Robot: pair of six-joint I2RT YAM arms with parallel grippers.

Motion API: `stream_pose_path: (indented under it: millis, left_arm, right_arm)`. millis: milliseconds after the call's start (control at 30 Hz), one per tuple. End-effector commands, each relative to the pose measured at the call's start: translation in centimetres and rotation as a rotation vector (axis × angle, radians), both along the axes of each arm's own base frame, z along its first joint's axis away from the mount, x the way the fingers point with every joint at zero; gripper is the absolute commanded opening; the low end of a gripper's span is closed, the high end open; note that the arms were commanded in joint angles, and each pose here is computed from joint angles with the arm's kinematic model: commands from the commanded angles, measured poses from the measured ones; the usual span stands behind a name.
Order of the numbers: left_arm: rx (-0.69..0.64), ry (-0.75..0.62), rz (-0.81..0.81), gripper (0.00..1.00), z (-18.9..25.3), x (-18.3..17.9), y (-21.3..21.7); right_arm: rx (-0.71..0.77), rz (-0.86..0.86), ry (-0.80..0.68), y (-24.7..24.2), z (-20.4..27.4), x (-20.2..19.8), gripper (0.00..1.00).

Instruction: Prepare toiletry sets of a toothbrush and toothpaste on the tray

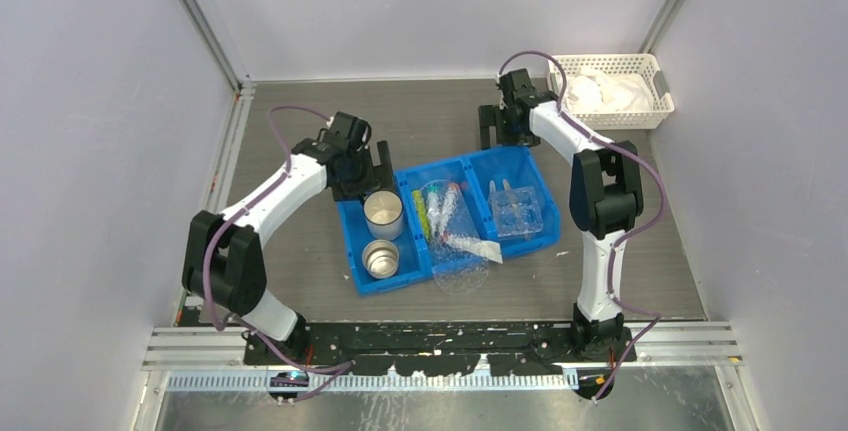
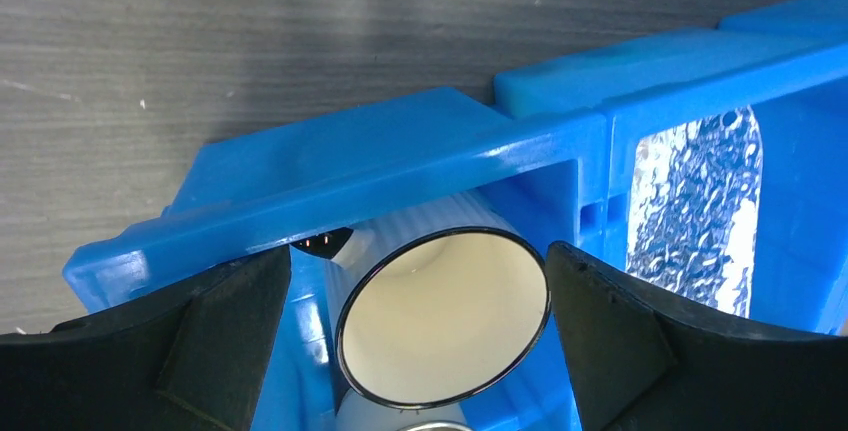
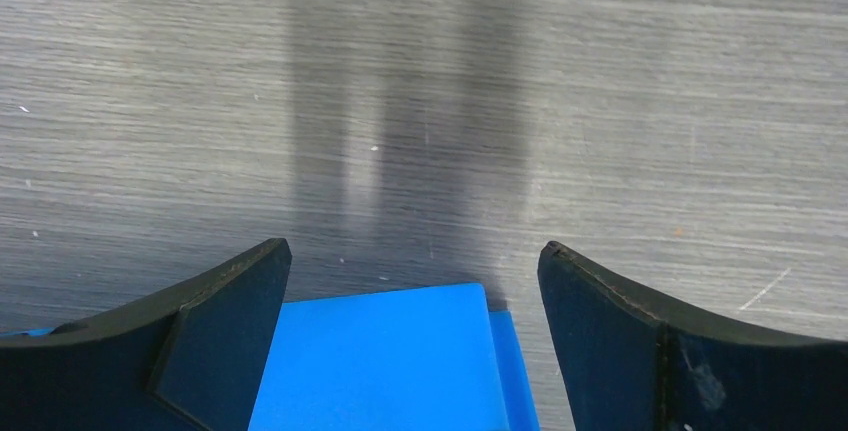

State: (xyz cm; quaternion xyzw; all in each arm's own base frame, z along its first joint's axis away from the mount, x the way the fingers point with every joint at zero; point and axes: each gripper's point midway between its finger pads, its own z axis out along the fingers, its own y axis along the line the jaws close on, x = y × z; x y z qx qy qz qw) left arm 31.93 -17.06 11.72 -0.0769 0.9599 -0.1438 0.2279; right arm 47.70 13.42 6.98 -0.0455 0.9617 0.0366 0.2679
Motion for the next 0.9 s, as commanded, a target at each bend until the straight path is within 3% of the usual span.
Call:
stream_pose_path:
  millis: [0,533,700,867]
  left_arm:
    - [-0.007,-0.098,-0.027,1.0,1.5,3.6,-0.4]
    - [0.003,-0.132,-0.022,1.0,2.5,9.3,-0.6]
    - [-0.011,-0.15,-0.003,1.0,3.1,10.7,-0.1]
    - [-0.039,-0.192,-0.003,1.0,5.3,12.0,0.2]
  right_arm:
    - [-0.037,-0.034,0.014,-1.6,1.5,-1.6,1.0]
    - [0.055,-0.085,0.001,-1.6,1.2,-0.5,1.0]
    - [0.102,-0.127,-0.035,-1.2,1.5,1.7,1.0]
    - [0.113,-0.178,-0.137,-1.6,4.7,4.6,1.0]
